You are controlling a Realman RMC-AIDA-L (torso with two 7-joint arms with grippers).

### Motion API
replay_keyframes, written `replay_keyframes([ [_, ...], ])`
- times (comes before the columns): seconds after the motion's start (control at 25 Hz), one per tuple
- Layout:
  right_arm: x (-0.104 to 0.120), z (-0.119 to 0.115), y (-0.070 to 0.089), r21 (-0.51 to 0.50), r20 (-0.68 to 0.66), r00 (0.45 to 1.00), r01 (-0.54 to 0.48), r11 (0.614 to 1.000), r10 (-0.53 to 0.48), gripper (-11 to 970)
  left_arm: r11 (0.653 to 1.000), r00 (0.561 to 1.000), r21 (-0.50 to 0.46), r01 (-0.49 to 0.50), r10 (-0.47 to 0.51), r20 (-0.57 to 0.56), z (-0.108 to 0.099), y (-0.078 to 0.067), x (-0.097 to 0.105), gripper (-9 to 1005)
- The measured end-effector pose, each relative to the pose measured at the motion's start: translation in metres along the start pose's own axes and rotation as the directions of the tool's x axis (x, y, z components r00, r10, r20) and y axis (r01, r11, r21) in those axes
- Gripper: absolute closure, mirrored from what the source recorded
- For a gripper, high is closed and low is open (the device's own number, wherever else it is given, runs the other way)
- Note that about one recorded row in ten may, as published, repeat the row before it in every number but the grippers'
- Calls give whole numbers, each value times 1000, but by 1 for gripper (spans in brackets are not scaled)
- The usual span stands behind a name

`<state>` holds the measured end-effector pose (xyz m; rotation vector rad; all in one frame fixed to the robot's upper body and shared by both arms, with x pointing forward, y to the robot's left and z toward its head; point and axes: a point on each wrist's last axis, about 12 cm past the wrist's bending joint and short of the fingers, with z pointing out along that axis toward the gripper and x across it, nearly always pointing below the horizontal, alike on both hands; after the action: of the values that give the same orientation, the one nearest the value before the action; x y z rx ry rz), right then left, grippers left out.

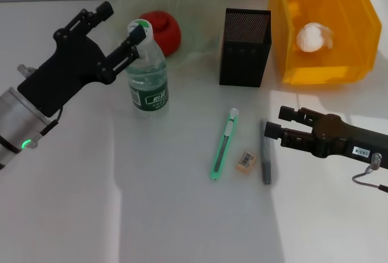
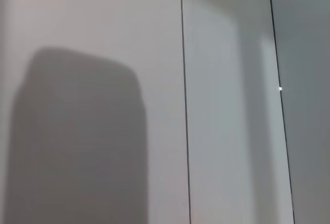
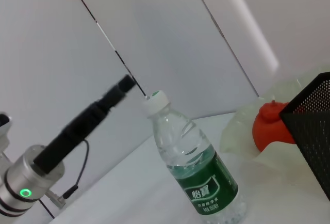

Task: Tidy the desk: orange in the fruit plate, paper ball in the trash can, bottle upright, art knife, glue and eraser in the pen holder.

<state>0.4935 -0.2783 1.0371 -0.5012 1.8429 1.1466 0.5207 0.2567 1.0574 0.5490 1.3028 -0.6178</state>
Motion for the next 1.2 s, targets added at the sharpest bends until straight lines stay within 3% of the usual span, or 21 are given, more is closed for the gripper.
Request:
replay_keyframes([
  [0.12, -3, -2, 0, -3, 17, 1000, 6, 1000, -6, 119, 999, 997, 2, 41, -41, 66, -9, -1, -7, 294],
  [0.2, -9, -6, -1, -6, 36, 999, 11, 1000, -10, 119, 989, 986, 68, 131, -137, 98, -18, 2, -18, 273],
  [0.24, -13, -9, -1, -11, 44, 999, 12, 1000, -12, 119, 989, 986, 68, 131, -137, 98, -18, 2, -18, 273],
  [0.32, -26, -18, -1, -19, 50, 998, 26, 999, -25, 119, 954, 976, 214, 211, -216, 0, -30, 8, -29, 274],
  [0.48, -68, -38, 4, -26, 18, 997, 81, 996, -80, 118, 894, 962, 373, 248, -183, -201, -41, 7, -29, 273],
  [0.68, -139, -50, 23, 36, -211, 974, 94, 995, -85, 119, 860, 935, 423, 285, -152, -320, -48, 2, -21, 276],
  [0.8, -178, -35, 44, 153, -418, 907, 123, 981, -48, 119, 861, 932, 421, 287, -150, -329, -48, 1, -19, 279],
  [0.92, -206, -9, 66, 258, -579, 815, 212, 942, -25, 119, 871, 925, 397, 289, -148, -349, -49, 1, -14, 279],
  [1.04, -217, 24, 81, 268, -685, 728, 292, 918, -31, 119, 873, 920, 393, 290, -142, -366, -49, 1, -12, 279],
  [1.2, -213, 67, 81, 276, -796, 606, 379, 883, -12, 118, 867, 911, 401, 295, -129, -393, -49, 1, -10, 279],
])
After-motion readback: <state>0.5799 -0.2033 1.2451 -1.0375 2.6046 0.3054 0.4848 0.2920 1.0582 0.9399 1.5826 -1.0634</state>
